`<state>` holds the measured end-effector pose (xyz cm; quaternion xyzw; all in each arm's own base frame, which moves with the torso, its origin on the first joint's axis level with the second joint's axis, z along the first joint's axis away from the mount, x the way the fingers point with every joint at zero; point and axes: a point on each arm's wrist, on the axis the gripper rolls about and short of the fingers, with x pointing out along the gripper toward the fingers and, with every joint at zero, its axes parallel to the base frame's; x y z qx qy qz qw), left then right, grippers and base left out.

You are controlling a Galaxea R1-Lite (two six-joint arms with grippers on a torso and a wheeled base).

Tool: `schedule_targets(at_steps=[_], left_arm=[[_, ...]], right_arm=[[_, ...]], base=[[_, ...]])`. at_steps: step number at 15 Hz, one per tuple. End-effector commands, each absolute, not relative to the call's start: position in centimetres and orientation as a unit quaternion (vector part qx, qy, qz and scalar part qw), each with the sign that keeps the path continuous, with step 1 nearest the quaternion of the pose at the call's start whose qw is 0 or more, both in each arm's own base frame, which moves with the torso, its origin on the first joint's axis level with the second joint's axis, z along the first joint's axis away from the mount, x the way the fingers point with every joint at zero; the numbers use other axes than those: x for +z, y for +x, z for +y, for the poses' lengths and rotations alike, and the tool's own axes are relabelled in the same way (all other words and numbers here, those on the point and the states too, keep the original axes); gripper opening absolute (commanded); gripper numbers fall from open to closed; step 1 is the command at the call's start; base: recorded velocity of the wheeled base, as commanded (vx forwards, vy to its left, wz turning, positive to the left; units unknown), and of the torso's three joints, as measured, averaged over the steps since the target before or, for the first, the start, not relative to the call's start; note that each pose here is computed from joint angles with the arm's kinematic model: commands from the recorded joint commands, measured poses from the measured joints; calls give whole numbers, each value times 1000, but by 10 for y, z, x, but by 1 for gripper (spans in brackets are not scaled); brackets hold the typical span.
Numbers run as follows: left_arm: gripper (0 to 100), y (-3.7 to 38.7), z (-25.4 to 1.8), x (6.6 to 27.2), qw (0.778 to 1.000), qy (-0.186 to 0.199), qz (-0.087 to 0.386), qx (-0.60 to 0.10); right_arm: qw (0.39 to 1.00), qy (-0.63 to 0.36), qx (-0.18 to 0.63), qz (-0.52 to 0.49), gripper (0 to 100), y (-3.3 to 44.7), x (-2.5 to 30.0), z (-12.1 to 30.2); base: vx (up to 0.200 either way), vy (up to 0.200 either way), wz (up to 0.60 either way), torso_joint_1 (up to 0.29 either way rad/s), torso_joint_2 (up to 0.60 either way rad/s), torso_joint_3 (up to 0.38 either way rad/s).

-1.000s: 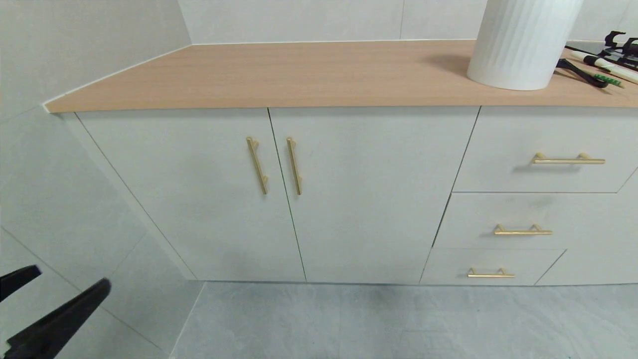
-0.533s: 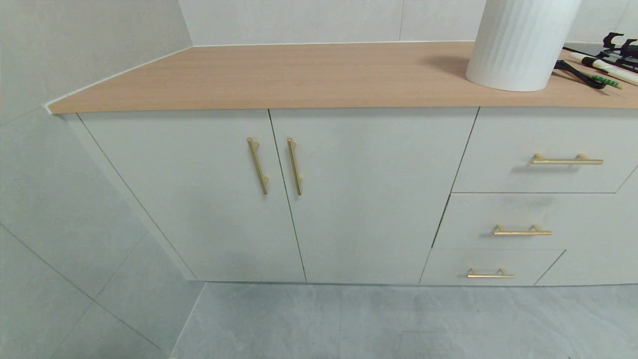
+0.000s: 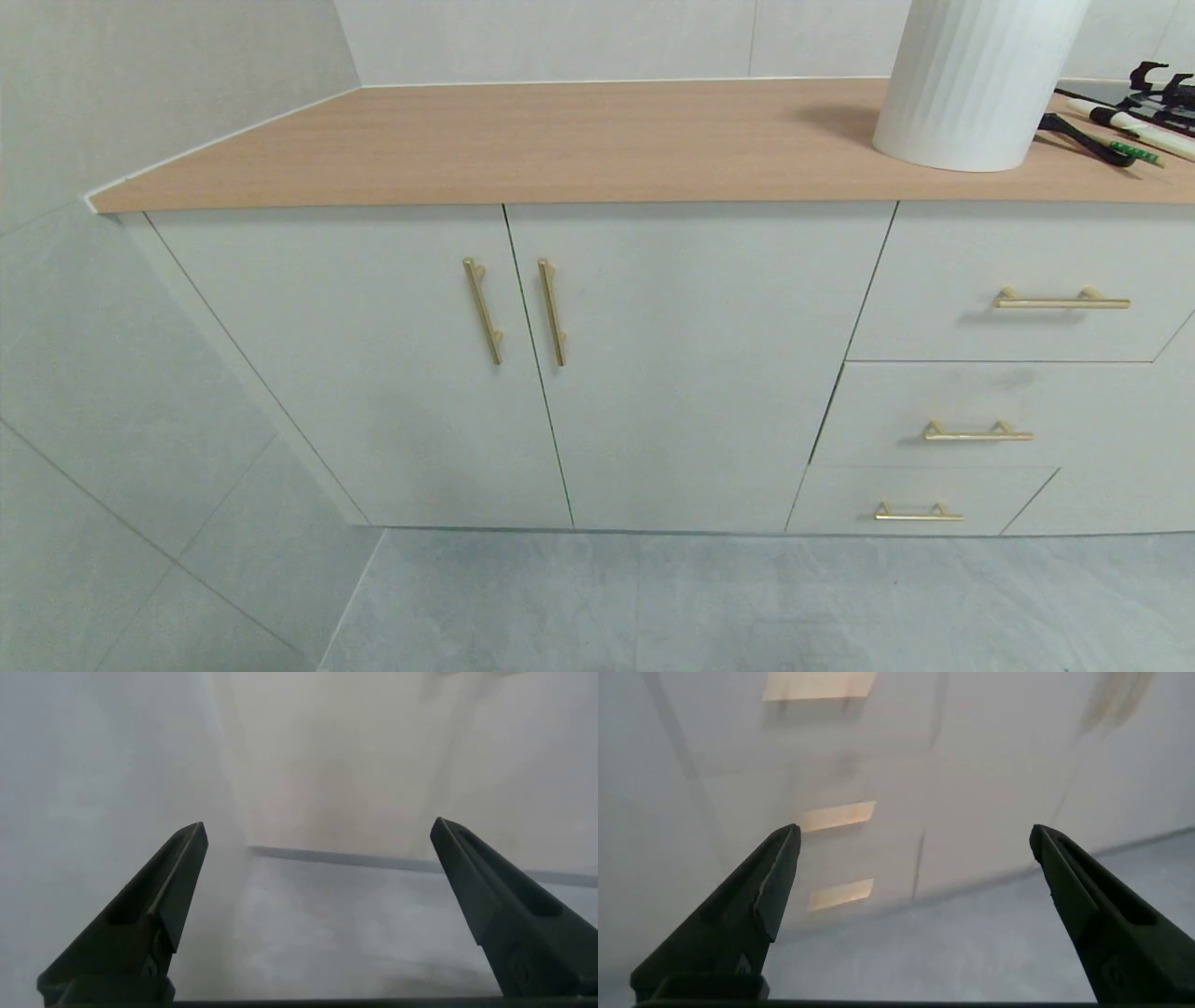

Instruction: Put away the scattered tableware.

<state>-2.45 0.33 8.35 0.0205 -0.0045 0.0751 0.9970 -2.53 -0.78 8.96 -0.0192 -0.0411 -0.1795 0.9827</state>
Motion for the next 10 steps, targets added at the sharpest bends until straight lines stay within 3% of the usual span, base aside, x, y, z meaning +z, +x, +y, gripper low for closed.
schedule_targets(at_steps=[1, 3, 4, 6, 10], left_arm=[[100, -24, 2, 81, 999, -6, -7, 44], [100, -24, 1, 80, 1000, -15, -6, 21], [100, -23, 1, 76, 1000, -1, 0, 17], [100, -23, 0, 76, 1000, 12, 2, 12], [100, -23, 0, 76, 1000, 0, 0, 12]], right_arm=[[989, 1, -148, -19, 100, -24, 80, -6], [996, 3, -82, -18, 100, -23, 80, -3], [1000, -2, -31, 5, 100, -23, 75, -1], [1000, -15, -14, 3, 100, -23, 75, -1], [1000, -14, -15, 2, 100, -23, 75, -1]], base=[[0, 0, 0, 0, 0, 0], [0, 0, 0, 0, 0, 0], [0, 0, 0, 0, 0, 0], [0, 0, 0, 0, 0, 0], [0, 0, 0, 0, 0, 0]])
